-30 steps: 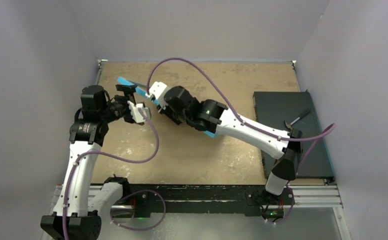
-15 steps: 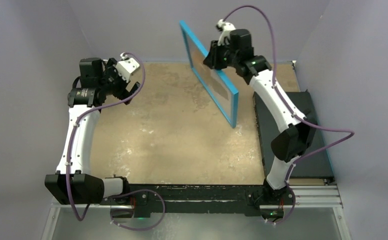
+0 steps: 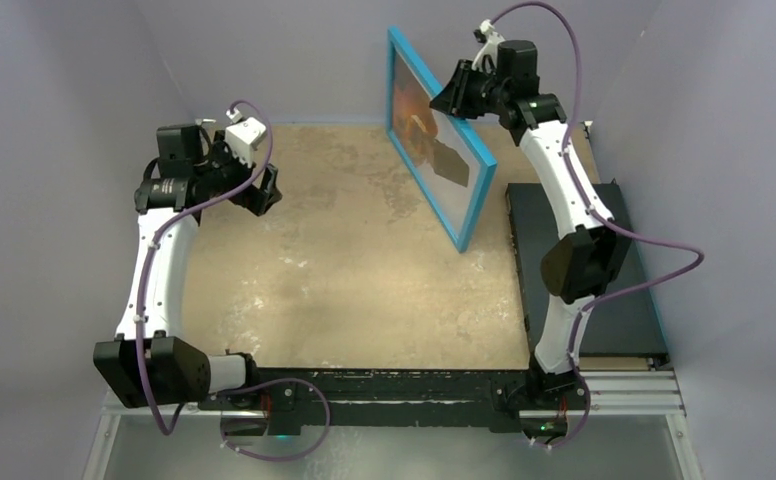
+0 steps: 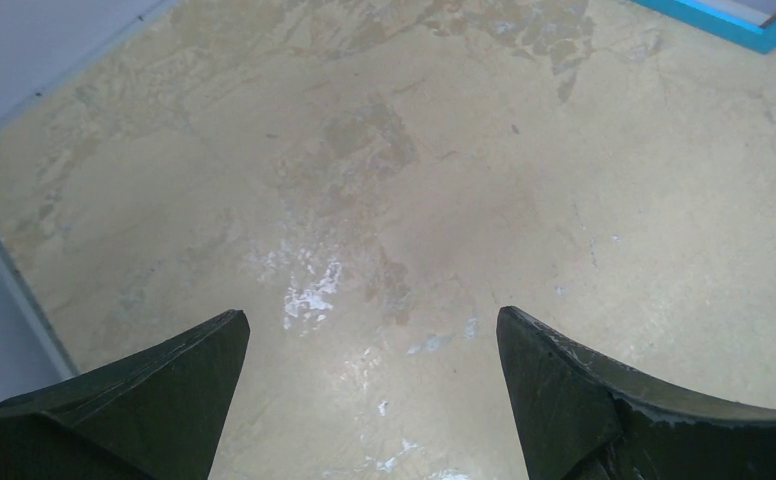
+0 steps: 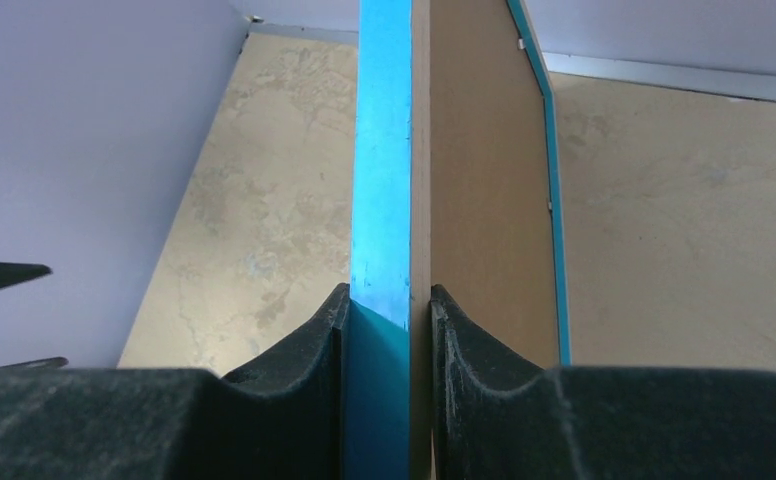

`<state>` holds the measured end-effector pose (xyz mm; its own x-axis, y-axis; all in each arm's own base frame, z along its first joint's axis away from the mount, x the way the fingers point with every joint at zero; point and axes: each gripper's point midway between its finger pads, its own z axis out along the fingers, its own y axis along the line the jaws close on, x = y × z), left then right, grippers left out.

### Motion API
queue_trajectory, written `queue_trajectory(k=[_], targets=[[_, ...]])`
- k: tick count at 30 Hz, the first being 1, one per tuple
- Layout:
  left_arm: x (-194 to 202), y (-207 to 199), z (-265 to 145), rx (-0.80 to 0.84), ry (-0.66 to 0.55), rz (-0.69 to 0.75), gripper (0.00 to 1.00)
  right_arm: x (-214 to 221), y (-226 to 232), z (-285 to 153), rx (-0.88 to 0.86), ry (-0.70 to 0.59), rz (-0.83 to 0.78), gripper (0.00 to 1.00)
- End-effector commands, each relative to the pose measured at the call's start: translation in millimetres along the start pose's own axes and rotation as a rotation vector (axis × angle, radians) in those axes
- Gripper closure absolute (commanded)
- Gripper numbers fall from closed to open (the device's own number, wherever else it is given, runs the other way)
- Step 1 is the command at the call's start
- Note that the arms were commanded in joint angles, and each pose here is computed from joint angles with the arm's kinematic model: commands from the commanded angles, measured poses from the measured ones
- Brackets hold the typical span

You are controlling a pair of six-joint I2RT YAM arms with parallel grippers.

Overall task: Put the photo into the frame
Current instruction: Turn over the photo frame at the center of the board.

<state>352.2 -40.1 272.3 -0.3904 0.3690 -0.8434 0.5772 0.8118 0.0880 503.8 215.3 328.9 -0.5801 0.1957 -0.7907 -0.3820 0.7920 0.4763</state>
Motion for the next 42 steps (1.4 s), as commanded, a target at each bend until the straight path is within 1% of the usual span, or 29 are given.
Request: queue_trajectory(k=[1,6,9,11,14,20,27,30,31,32,34,36,39,42], targets=[[10,-11,10,0.091,0.003,-0.072,0.08,32,-40,-6,0.025,0.097,0.133,1.00],[22,-11,20,0.116,0.021,-0.100,0.08,77,-54,-9,0.016,0.143,0.196,1.00],[27,-8,22,0.100,0.025,-0.098,0.08,112,-60,-13,0.012,0.183,0.233,1.00],[30,-7,23,0.087,0.031,-0.096,0.08,127,-62,-18,0.014,0.180,0.251,1.00],[38,-8,24,0.090,0.046,-0.100,0.08,140,-59,-26,-0.018,0.143,0.285,1.00],[48,-11,22,0.095,0.056,-0.109,0.08,167,-53,-30,-0.099,0.112,0.333,1.00],[64,-14,23,0.099,0.085,-0.131,0.11,184,-57,-38,-0.111,-0.009,0.401,1.00],[73,-14,23,0.094,0.103,-0.135,0.11,195,-62,-40,-0.111,-0.029,0.419,1.00],[76,-13,23,0.090,0.110,-0.138,0.11,202,-64,-40,-0.107,-0.025,0.428,0.98],[80,-12,23,0.087,0.119,-0.144,0.11,208,-65,-39,-0.101,-0.023,0.435,0.91],[86,-13,23,0.087,0.128,-0.154,0.10,222,-68,-38,-0.086,-0.016,0.439,0.84],[90,-13,24,0.082,0.132,-0.169,0.09,238,-72,-37,-0.069,0.003,0.443,0.80],[97,-14,27,0.071,0.131,-0.188,0.08,254,-78,-34,-0.052,0.022,0.443,0.78],[99,-13,30,0.050,0.114,-0.216,0.06,267,-83,-30,-0.035,0.031,0.439,0.77]])
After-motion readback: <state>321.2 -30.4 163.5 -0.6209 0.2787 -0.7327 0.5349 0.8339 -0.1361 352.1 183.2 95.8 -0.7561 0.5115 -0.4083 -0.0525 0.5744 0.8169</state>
